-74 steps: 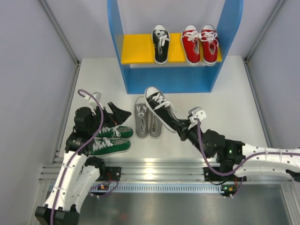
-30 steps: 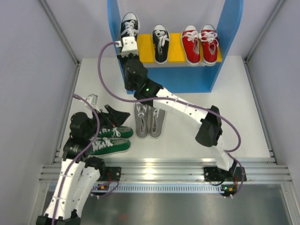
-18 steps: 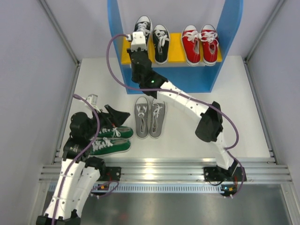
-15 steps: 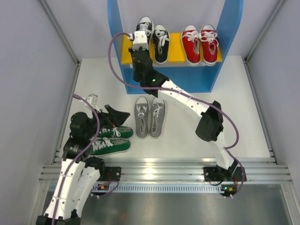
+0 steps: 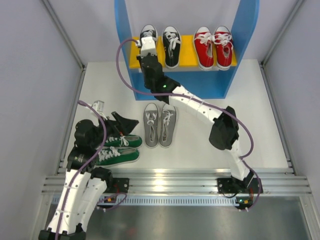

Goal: Place and organize the shoes onto the shoe shelf

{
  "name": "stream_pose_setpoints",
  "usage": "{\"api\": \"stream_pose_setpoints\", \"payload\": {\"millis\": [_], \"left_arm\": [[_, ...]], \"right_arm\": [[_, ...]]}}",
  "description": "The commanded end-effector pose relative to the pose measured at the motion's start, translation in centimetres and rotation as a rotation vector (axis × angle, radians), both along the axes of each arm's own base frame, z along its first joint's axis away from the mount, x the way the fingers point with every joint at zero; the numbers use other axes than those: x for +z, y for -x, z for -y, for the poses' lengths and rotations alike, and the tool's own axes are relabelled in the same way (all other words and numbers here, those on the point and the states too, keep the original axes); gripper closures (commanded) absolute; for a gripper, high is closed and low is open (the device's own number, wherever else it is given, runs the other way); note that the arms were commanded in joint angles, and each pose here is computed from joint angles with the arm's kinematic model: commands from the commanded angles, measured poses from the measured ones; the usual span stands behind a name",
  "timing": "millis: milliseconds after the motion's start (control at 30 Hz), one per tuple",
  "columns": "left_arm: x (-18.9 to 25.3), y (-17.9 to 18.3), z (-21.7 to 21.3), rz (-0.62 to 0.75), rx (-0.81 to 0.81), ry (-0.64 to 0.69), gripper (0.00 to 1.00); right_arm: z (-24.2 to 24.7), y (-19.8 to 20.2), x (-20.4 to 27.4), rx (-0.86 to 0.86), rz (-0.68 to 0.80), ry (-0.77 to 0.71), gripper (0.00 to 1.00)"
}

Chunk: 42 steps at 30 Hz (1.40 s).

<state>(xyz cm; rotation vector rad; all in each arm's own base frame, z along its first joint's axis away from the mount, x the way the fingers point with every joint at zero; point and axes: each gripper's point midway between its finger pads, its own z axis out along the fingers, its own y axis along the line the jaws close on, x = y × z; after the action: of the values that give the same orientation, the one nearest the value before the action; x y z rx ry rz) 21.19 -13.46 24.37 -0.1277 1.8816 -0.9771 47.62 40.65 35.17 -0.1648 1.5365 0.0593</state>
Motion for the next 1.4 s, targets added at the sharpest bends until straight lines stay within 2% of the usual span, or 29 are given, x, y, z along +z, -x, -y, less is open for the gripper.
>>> {"api": "stream_pose_setpoints", "payload": {"millis": [0,367,700,767,833,1033,1100,1133,1167,1233,1333,1367], "left_arm": [[0.5,-0.1,0.2,0.026,-0.010,0.004,0.01],[0.5,0.1,-0.1,0.031,-0.004,-0.010,0.01],[0.6,0.2,-0.1,0.032,-0.002,-0.016,0.01],[0.6,0.2,-0.1,0.034,-0.001,-0.017,0.01],[0.6,0.2,-0.2,0.033,0.000,-0.016,0.01],[0.7,0.3,-0.3,0.037,0.008,-0.018,0.01],[0.8,0.3,-0.3,0.037,0.008,-0.018,0.01],[0.8,0.2,-0.3,0.036,0.010,-0.018,0.01],[0.9,0.2,-0.3,0.039,0.010,-0.017,0.01],[1.0,0.1,-0.4,0.035,0.015,-0.019,0.01],[1.1,-0.2,-0.5,0.027,0.026,-0.016,0.01],[1.1,-0.3,-0.5,0.024,0.033,-0.016,0.01]], "right_arm": [[0.9,0.6,7.4,0.028,0.140,-0.160,1.00],[2.2,0.7,7.7,-0.054,0.143,-0.202,1.00],[1.7,1.1,7.5,-0.061,0.138,-0.196,1.00],[1.5,1.1,7.4,-0.043,0.138,-0.195,0.88],[1.3,1.4,7.6,-0.025,0.137,-0.203,0.65],[0.6,3.3,8.7,0.057,0.157,-0.178,0.34],[0.7,4.8,10.0,0.074,0.184,-0.187,0.27],[0.9,5.3,10.5,0.078,0.196,-0.189,0.26],[1.4,6.9,13.0,0.100,0.239,-0.230,0.25],[1.8,8.4,13.8,0.122,0.271,-0.204,0.23],[3.5,12.3,16.9,0.161,0.344,-0.224,0.23],[5.1,14.8,19.8,0.190,0.396,-0.281,0.22]]}}
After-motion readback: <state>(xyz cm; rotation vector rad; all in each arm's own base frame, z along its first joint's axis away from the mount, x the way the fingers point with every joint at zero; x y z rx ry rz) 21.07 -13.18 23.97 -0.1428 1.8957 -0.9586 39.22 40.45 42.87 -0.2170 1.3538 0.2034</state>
